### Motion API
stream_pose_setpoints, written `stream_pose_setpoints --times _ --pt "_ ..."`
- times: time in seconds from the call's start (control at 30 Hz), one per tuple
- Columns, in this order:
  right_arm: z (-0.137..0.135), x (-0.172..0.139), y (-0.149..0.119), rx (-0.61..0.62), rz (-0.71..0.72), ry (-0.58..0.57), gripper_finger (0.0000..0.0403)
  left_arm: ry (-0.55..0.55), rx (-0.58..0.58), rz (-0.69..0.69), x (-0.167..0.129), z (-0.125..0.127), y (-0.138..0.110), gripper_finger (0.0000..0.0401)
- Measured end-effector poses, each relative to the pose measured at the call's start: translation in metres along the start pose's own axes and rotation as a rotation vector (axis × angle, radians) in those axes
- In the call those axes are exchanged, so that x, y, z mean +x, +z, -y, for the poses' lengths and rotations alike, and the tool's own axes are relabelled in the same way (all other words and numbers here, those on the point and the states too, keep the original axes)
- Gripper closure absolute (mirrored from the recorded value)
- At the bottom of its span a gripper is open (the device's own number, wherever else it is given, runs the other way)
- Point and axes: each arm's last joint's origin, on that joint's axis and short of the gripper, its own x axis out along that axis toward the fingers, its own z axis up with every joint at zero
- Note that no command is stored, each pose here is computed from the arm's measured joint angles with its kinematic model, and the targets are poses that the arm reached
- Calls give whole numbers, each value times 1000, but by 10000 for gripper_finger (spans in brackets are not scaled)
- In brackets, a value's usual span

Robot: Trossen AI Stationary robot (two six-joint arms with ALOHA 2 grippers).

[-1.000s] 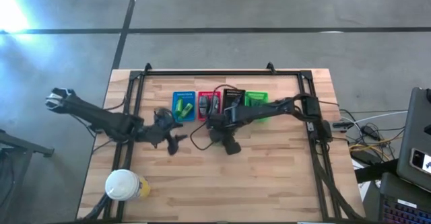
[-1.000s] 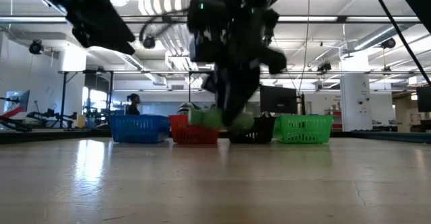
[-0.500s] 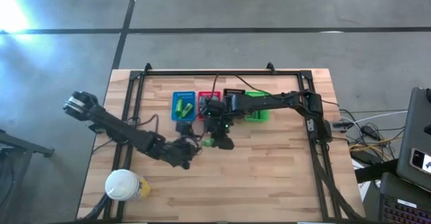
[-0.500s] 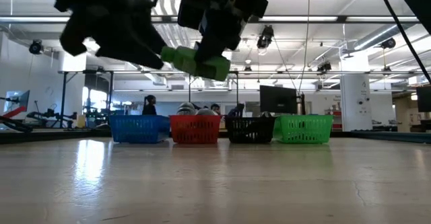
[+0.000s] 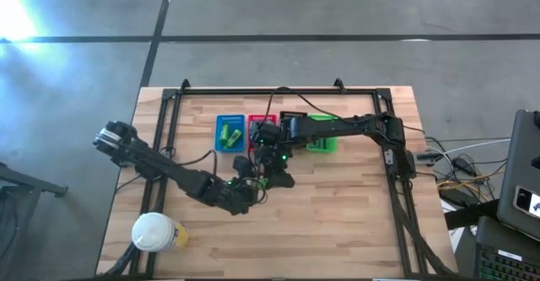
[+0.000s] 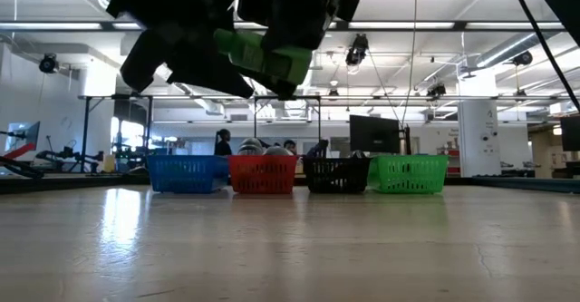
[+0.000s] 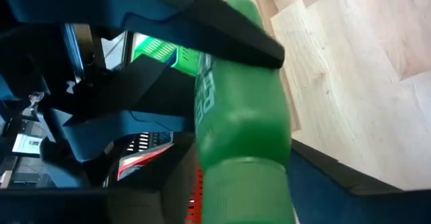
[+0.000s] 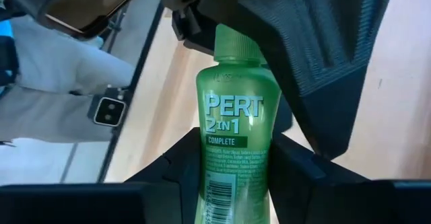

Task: Pick & Place Travel size toiletries
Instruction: Put the green shampoo into the blue bin

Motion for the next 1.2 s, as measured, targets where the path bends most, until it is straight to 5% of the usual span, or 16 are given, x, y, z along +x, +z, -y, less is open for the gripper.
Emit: stream_pose_setpoints --times 0.37,0.9,1.2 --pt "-3 -1 0 33 4 62 256 15 14 9 -5 -9 11 324" --pt "-7 -16 2 60 19 -48 107 69 -82 -26 -18 -22 8 376" --pt "-14 25 -35 -168 -261 -280 77 -208 -341 -73 -14 2 -15 335"
